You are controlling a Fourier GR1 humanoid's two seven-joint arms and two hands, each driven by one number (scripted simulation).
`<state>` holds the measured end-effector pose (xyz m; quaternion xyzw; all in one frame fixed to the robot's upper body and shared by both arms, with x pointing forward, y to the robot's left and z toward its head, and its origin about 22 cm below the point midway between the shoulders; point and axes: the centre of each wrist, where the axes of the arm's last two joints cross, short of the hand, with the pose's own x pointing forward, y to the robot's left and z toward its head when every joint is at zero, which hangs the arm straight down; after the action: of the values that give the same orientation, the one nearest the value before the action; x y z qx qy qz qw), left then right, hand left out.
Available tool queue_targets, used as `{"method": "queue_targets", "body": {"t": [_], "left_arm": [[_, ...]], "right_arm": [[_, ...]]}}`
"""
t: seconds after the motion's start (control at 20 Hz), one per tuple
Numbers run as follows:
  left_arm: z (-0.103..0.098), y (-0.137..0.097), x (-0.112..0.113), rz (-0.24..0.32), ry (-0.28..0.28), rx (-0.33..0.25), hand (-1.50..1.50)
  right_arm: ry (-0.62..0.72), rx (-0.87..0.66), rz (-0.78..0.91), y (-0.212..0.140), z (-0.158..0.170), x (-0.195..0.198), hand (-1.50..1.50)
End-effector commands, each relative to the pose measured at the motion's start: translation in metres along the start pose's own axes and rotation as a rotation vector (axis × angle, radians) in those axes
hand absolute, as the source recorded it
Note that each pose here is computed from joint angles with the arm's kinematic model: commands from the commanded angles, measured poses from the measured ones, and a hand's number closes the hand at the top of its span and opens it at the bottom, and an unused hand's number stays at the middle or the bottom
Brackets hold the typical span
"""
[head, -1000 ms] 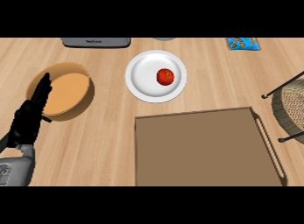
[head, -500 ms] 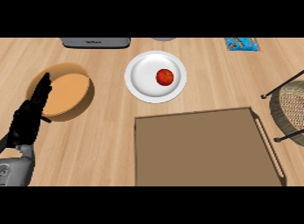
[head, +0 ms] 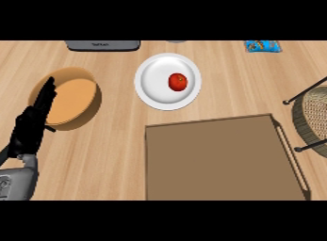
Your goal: Pick the lemon from the tray and place it in the tiered basket
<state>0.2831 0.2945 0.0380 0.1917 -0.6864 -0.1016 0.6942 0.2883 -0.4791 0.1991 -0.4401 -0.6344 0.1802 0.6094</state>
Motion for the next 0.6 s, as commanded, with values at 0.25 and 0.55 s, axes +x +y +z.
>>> {"method": "queue_targets", "body": {"t": [0.25, 0.55], "left_arm": [[0.004, -0.008, 0.003, -0.010, -0.002, 0.009, 0.00], [0.005, 0.004, -0.011, 0.005, 0.024, 0.007, 0.00]], "right_arm": [[0.098, -0.115, -0.093, -0.083, 0.016, -0.010, -1.50], [0.192, -0.084, -0.187, -0.135, 0.058, -0.067, -1.50]]}}
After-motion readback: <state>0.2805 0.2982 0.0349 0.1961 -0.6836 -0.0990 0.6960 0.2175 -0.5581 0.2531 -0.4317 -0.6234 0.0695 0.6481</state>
